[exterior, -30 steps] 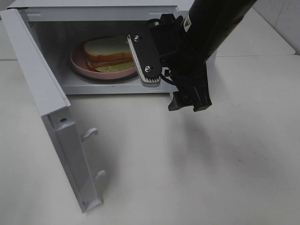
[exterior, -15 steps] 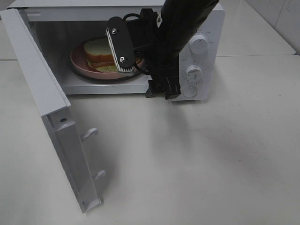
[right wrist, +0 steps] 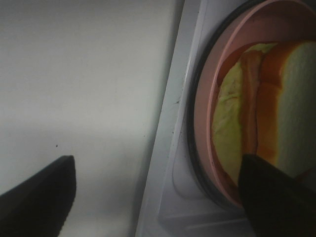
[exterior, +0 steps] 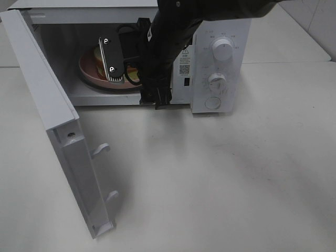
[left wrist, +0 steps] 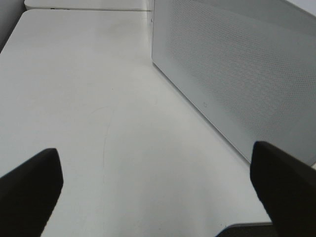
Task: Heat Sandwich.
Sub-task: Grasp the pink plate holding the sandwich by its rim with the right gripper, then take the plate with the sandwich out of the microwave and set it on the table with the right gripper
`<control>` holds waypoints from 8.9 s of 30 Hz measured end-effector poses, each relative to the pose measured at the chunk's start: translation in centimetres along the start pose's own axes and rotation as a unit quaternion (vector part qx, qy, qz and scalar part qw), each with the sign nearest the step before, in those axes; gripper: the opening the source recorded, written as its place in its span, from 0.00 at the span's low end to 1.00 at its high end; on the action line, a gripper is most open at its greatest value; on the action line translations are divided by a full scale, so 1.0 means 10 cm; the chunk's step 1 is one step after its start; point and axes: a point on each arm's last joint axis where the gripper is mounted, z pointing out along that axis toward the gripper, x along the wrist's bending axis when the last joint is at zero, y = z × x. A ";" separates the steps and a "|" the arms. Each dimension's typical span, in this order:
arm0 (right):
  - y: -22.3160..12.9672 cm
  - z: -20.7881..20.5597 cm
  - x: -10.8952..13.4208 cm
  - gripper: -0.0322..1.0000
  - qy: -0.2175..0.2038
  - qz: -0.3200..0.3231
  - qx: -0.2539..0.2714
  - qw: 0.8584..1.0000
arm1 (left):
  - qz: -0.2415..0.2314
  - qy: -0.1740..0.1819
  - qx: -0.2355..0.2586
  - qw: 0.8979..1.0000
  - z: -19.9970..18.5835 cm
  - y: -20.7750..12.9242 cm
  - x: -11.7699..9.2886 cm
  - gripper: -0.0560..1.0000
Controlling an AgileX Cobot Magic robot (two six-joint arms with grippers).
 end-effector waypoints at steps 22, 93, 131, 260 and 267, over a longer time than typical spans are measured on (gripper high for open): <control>0.17 0.84 -0.38 0.82 -0.032 0.019 -0.008 0.999 | 0.000 0.000 0.000 1.000 0.00 0.00 0.00 0.97; 0.07 0.79 -0.11 0.06 0.068 -0.017 0.034 0.997 | 0.000 0.000 0.000 1.000 0.00 0.00 0.00 0.97; -0.11 0.11 0.38 0.06 0.080 -0.153 0.020 0.985 | 0.000 0.000 0.000 1.000 0.00 0.00 0.00 0.97; -1.26 -2.14 2.22 0.06 0.019 0.395 0.219 0.892 | 0.000 0.000 0.000 1.000 0.00 0.00 0.00 0.97; -1.29 -2.15 2.24 0.06 0.000 0.474 0.238 0.848 | 0.000 0.000 0.000 1.000 0.00 0.00 0.00 0.97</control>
